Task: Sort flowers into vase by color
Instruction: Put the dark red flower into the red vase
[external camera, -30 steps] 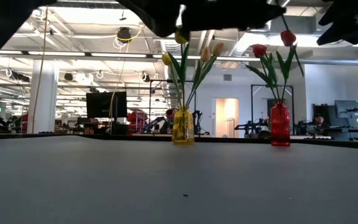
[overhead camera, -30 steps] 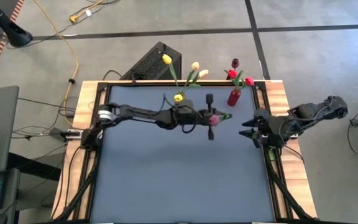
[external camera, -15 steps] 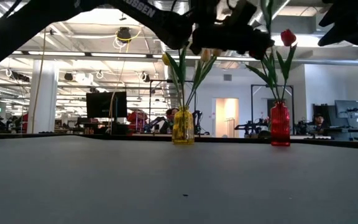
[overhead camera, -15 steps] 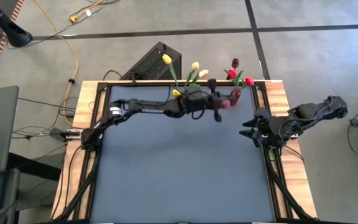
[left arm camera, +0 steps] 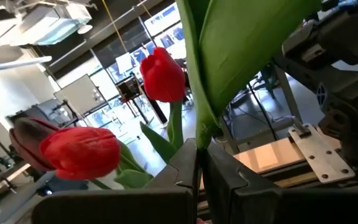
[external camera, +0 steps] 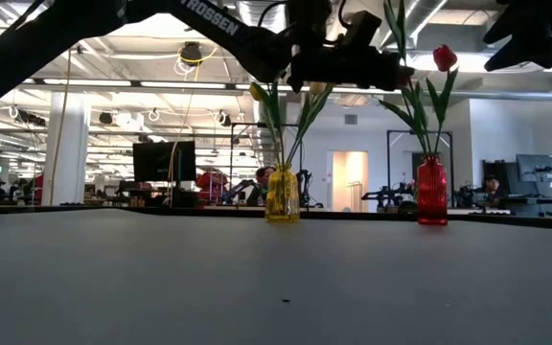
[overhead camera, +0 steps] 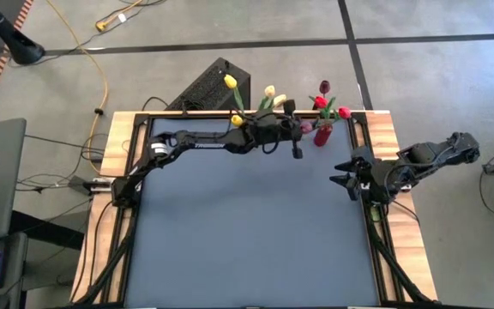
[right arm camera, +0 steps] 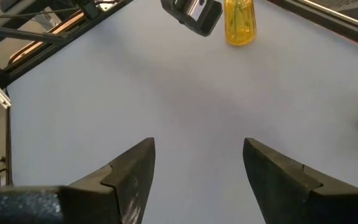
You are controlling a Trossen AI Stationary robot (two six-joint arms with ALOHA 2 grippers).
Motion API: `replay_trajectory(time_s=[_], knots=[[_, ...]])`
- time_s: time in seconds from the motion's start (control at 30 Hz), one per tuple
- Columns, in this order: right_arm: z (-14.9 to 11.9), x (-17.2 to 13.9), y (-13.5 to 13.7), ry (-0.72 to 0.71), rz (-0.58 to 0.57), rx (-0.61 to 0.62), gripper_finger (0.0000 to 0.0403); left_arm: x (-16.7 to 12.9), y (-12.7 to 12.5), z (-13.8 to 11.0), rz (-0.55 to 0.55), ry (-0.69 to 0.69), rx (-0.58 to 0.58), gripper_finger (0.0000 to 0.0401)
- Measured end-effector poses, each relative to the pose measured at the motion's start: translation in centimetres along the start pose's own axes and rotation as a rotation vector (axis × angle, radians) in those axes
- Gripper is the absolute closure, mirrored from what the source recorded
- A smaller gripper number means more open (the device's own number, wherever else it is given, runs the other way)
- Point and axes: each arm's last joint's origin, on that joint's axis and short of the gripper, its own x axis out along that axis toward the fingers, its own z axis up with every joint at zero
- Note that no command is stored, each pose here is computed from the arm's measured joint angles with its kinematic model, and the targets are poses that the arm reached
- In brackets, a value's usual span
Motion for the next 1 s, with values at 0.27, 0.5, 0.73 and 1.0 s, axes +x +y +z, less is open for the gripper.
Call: replay_trajectory(time_s=[0.27, 0.5, 0.73, 1.0], knots=[[0.04, 0.00, -0.08, -0.021, -0.023, -0.004, 0.0133, 0.01, -0.06, 0.45, 0.013, -0.036, 0.024, 0.0401], [0.05, 0.00, -0.13, -0.028, -0.032, -0.014, 0.0133, 0.00, 0.05, 0.44, 0.015, -0.040, 0.020, 0.0401], [0.05, 0.00, -0.15, -0.032, -0.038, -0.032, 0.0133, 0.06, -0.12, 0.37, -0.012, -0.071, 0.017, 0.0401], [-0.06, 0.00, -0.29, -0.021, -0.051, -0.045, 0.0133, 0.10, -0.12, 0.03, -0.012, -0.062, 0.004, 0.0401]])
